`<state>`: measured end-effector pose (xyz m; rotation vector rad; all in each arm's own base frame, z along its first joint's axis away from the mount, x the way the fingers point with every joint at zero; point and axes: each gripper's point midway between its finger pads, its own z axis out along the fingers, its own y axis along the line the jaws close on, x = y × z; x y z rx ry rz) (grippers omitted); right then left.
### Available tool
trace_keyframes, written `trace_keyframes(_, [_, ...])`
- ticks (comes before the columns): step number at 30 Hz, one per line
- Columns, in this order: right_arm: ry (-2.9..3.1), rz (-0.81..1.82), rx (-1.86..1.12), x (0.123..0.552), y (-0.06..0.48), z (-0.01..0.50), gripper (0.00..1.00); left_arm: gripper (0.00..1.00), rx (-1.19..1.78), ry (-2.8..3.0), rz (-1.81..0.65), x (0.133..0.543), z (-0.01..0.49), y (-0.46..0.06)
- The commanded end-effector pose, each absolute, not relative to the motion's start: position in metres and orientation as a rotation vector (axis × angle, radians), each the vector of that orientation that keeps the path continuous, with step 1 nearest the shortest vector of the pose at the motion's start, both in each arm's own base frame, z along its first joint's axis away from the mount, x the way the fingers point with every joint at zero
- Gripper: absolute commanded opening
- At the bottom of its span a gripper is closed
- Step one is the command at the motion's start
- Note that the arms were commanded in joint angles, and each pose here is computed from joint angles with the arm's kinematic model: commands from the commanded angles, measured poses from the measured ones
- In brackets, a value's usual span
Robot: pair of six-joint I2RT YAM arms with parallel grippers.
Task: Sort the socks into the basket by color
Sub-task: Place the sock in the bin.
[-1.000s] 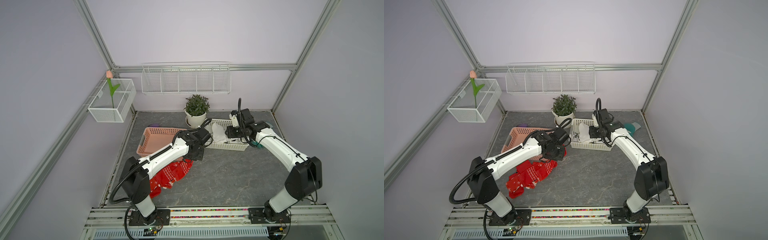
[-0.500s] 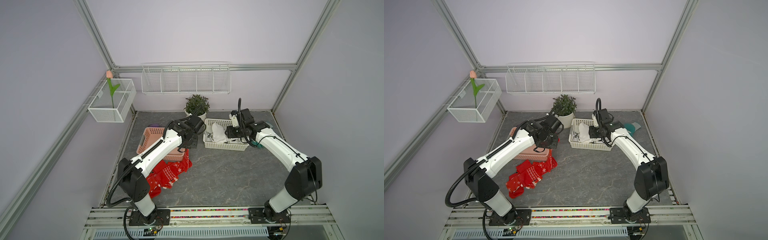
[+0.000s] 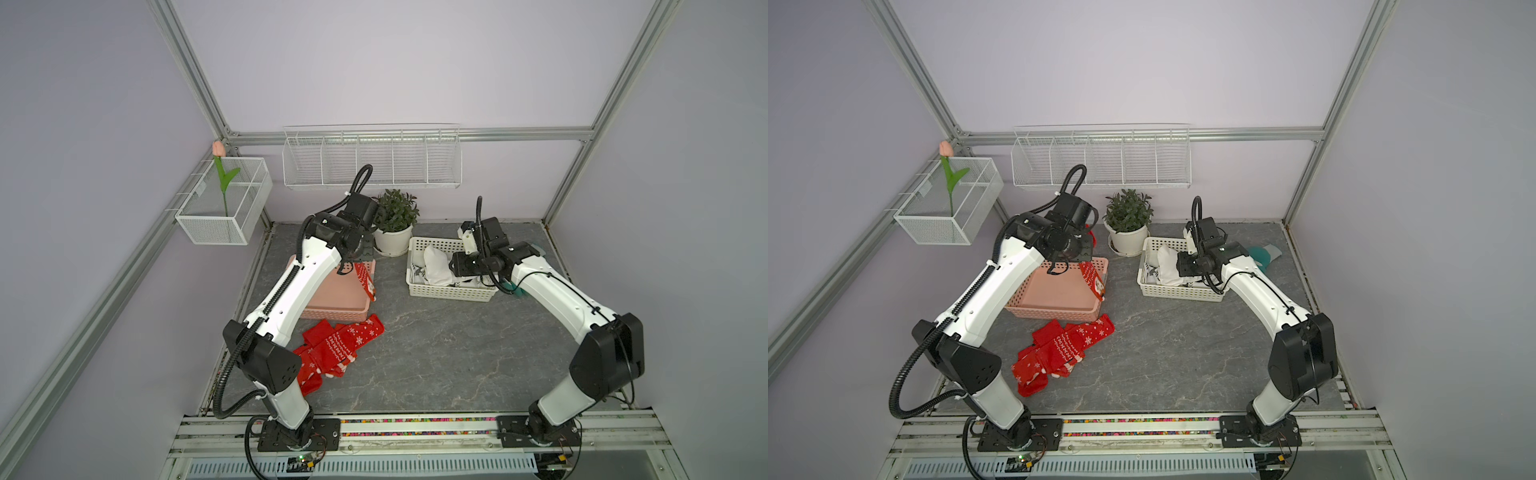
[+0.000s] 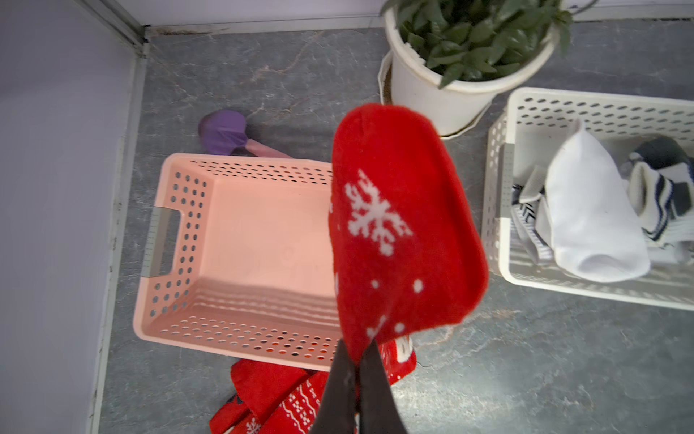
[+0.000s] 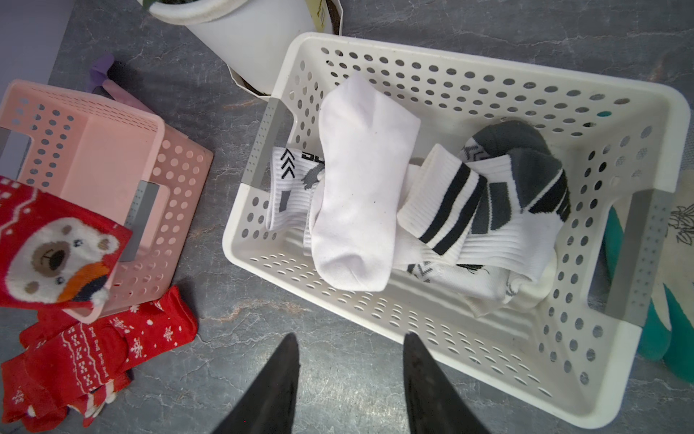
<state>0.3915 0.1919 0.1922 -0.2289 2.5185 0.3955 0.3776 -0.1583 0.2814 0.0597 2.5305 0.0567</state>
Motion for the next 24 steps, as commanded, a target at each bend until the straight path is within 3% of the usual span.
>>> trace_keyframes(1, [2.527, 0.419, -0.227, 0.394, 0.197, 0.190, 0.48, 0.00, 0.007, 2.542, 0.150, 0.383, 0.286, -0.120])
trace_keyframes(9, [2.529, 0.423, -0.231, 0.396, 0.198, 0.191, 0.48, 0.00, 0.042, 2.483, 0.323, 0.394, 0.301, -0.085])
trace_keyframes(20, [2.524, 0.395, -0.244, 0.391, 0.193, 0.196, 0.48, 0.00, 0.118, 2.712, 0.398, 0.418, 0.171, -0.103])
trace_keyframes(24, [2.522, 0.383, -0.247, 0.391, 0.191, 0.197, 0.48, 0.00, 0.101, 2.718, 0.413, 0.416, 0.160, -0.103])
